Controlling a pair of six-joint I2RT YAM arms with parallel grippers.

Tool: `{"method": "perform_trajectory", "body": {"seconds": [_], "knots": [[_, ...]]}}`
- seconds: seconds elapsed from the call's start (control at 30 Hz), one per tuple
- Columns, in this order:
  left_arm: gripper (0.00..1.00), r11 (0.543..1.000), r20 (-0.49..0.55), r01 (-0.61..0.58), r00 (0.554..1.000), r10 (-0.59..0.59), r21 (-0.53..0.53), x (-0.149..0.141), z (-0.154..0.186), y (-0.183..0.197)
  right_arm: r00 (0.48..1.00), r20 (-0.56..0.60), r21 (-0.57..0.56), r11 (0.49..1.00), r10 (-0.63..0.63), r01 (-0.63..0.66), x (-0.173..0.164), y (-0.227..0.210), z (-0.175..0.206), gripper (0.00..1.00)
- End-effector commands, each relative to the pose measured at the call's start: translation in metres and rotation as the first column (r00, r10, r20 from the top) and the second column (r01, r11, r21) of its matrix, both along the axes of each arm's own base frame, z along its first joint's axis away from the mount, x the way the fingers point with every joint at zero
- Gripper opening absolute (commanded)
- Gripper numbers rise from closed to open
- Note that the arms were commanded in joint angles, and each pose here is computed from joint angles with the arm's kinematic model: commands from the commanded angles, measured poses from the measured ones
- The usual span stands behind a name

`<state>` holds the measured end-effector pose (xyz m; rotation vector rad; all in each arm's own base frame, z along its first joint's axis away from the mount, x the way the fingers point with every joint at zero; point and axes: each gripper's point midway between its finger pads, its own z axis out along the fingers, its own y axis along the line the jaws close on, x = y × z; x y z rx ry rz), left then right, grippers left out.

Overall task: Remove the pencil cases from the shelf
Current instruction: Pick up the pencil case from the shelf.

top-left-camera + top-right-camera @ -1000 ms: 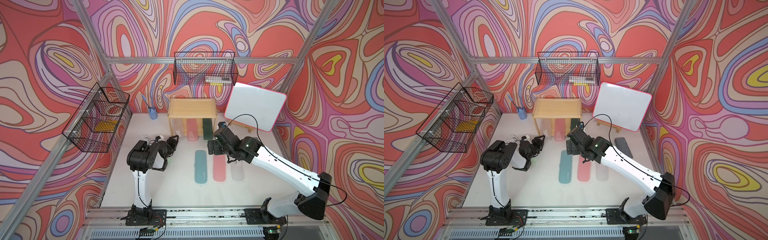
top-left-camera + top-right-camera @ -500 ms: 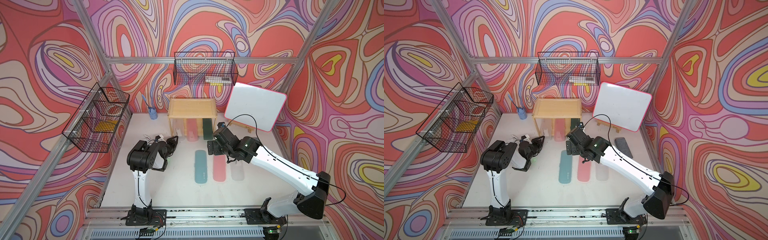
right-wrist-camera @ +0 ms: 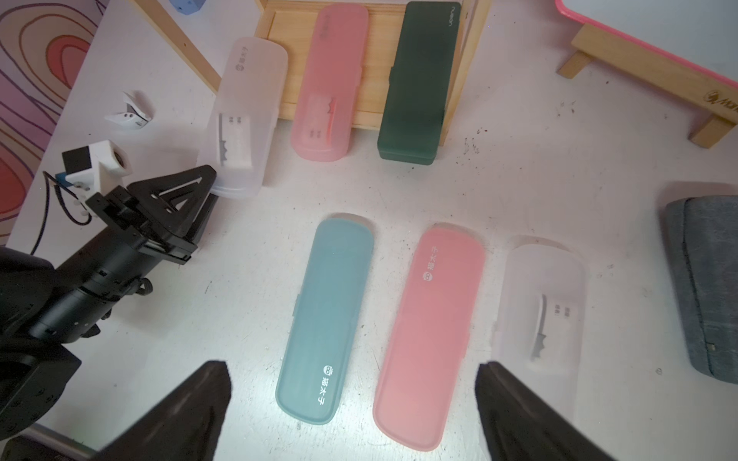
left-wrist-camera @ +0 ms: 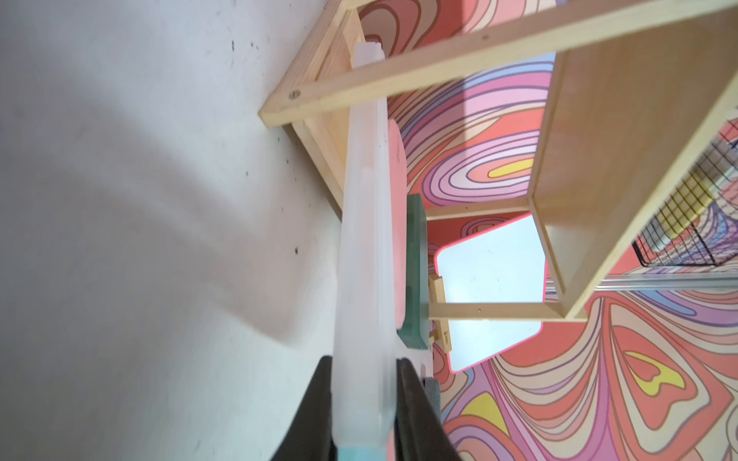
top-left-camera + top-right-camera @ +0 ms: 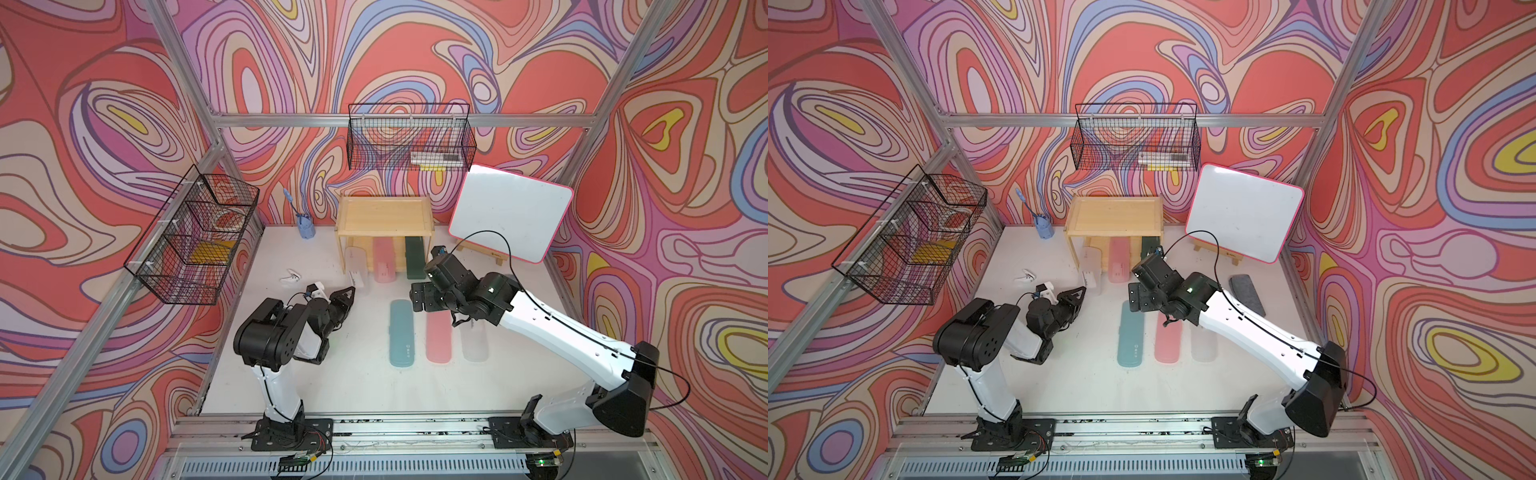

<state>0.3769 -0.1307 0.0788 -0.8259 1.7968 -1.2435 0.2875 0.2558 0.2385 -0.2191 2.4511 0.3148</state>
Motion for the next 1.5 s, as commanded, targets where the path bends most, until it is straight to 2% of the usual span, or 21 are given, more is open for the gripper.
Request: {"method": "perform_trajectory", "body": {"seconds": [0.0, 0.13, 0.27, 0.4, 0.5, 0.57, 0.63, 0.67, 0.73, 0.83, 0.93, 1.1, 1.33, 1.47], "knots": [[0.01, 0.997, 0.007, 0.043, 0.999, -0.044, 0.064, -0.031, 0.000, -0.008, 0.999, -0.007, 0.124, 0.991, 0.050, -0.049, 0.000, 0.024, 0.014, 0.98], [0.00, 0.994, 0.011, 0.061, 0.998, -0.063, 0.093, -0.076, 0.001, -0.010, 0.993, -0.068, 0.198, 0.977, 0.100, -0.085, -0.001, 0.050, 0.006, 0.98], [0.00, 0.988, 0.017, 0.083, 0.996, -0.086, 0.130, -0.115, 0.001, -0.010, 0.981, -0.149, 0.237, 0.968, 0.125, -0.087, 0.001, 0.077, -0.020, 0.98], [0.00, 0.966, 0.030, 0.083, 0.995, -0.094, 0.246, -0.135, 0.012, -0.008, 0.969, -0.189, 0.269, 0.957, 0.161, -0.106, 0.000, 0.106, -0.041, 0.98], [0.00, 0.923, 0.037, 0.041, 0.998, -0.060, 0.383, -0.151, 0.030, 0.012, 0.963, -0.212, 0.278, 0.955, 0.166, -0.103, 0.000, 0.118, -0.053, 0.98], [0.00, 0.923, 0.101, -0.012, 0.994, -0.029, 0.384, -0.163, 0.051, 0.029, 0.959, -0.219, 0.291, 0.950, 0.179, -0.111, -0.001, 0.127, -0.057, 0.98], [0.00, 0.908, 0.067, 0.006, 0.997, -0.037, 0.420, -0.173, 0.050, 0.035, 0.957, -0.202, 0.328, 0.935, 0.208, -0.134, -0.002, 0.140, -0.050, 0.98], [0.00, 0.892, 0.037, 0.059, 0.996, -0.084, 0.449, -0.174, 0.047, 0.028, 0.958, -0.187, 0.345, 0.927, 0.219, -0.145, -0.002, 0.146, -0.043, 0.98], [0.00, 0.889, 0.016, 0.112, 0.991, -0.133, 0.443, -0.171, 0.045, 0.015, 0.956, -0.164, 0.373, 0.912, 0.243, -0.168, -0.003, 0.156, -0.029, 0.98], [0.00, 0.892, 0.077, 0.079, 0.989, -0.126, 0.445, -0.164, 0.054, 0.008, 0.954, -0.143, 0.402, 0.896, 0.263, -0.186, -0.004, 0.163, -0.014, 0.98], [0.00, 0.878, 0.105, 0.059, 0.987, -0.123, 0.476, -0.162, 0.065, 0.009, 0.950, -0.163, 0.399, 0.899, 0.265, -0.182, -0.001, 0.171, -0.025, 0.98], [0.00, 0.881, 0.138, 0.036, 0.984, -0.113, 0.471, -0.161, 0.075, 0.011, 0.948, -0.214, 0.345, 0.926, 0.234, -0.150, 0.008, 0.176, -0.047, 0.98], [0.00, 0.886, 0.171, 0.014, 0.980, -0.105, 0.463, -0.165, 0.081, 0.016, 0.953, -0.237, 0.349, 0.932, 0.190, -0.099, 0.025, 0.193, -0.068, 0.98], [0.00, 0.891, 0.181, 0.005, 0.979, -0.098, 0.454, -0.168, 0.083, 0.019, 0.941, -0.258, 0.377, 0.919, 0.221, -0.113, 0.026, 0.209, -0.077, 0.98]]}}
